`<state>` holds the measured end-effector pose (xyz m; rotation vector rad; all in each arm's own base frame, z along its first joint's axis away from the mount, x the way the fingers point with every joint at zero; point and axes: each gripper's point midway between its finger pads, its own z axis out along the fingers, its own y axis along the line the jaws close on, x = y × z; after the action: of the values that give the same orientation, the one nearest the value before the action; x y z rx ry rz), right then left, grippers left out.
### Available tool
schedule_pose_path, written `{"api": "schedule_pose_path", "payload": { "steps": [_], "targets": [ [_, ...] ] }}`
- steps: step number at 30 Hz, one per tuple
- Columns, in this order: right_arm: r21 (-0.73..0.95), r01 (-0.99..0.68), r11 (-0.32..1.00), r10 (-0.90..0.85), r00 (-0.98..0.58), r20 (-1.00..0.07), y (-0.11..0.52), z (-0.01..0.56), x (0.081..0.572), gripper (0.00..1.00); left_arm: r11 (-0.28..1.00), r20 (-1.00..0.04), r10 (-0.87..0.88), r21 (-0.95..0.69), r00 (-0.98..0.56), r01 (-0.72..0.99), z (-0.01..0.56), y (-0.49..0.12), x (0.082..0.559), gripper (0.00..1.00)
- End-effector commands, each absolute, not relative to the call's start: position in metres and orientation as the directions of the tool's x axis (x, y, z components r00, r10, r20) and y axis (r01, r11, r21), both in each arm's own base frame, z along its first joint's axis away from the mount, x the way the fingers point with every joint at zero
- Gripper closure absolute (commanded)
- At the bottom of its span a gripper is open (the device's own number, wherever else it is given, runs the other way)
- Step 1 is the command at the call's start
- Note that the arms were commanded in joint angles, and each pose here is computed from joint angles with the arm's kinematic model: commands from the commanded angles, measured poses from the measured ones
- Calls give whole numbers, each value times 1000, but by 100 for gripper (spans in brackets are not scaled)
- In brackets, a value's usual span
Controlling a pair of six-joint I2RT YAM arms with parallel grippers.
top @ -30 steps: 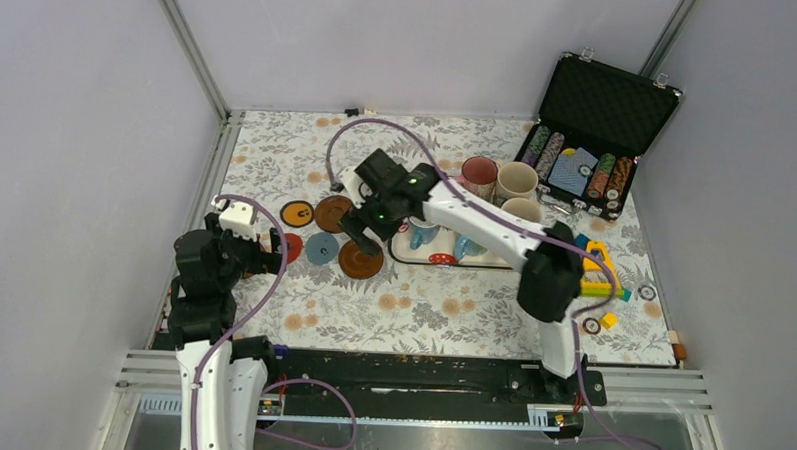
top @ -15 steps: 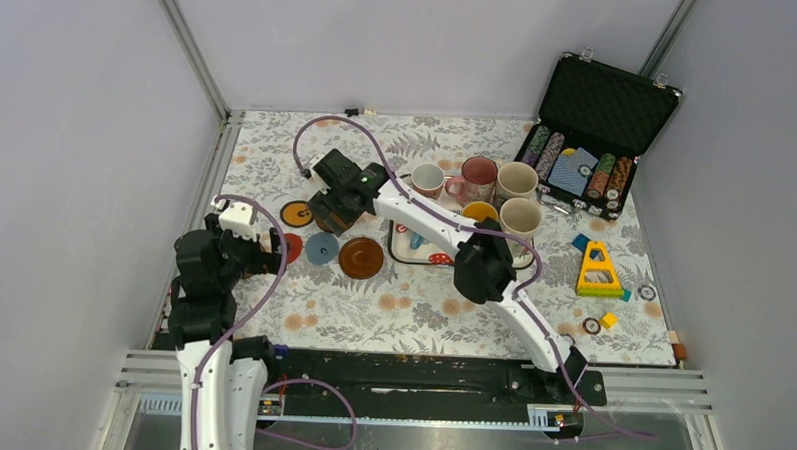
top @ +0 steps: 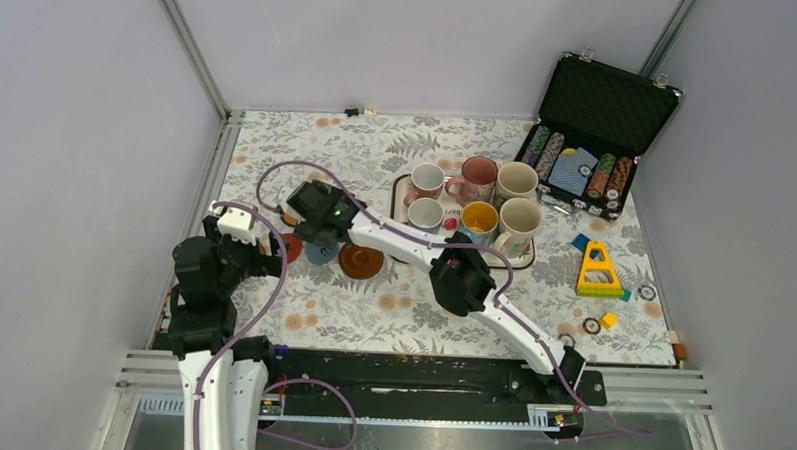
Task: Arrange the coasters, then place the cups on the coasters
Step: Move the coaster to the center of the board.
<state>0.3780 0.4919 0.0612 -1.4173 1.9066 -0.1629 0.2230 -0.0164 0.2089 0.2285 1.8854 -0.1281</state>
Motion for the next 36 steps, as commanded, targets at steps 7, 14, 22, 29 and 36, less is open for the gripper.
{"api": "schedule_pose_path", "payload": {
  "steps": [7,14,22,29,36],
  "targets": [
    [-655,-730,192,-935,67,-349,507,48,377,0,969,-960,109,45,-256,244,218,-19,230,1],
    [-815,-574,76,-965,163,-204,508,43,411,0,969,-959,107,42,-262,244,216,-18,230,1],
    [-931,-361,63,-976,171,-132,498,72,474,0,970,-957,108,41,-271,241,214,-17,232,1],
    [-939,-315,137,-977,116,-182,473,114,501,2,972,-954,104,37,-282,233,213,-16,234,1],
    [-768,-620,161,-936,150,-317,458,148,428,2,974,-954,105,42,-282,222,213,-14,234,1]
  ]
}}
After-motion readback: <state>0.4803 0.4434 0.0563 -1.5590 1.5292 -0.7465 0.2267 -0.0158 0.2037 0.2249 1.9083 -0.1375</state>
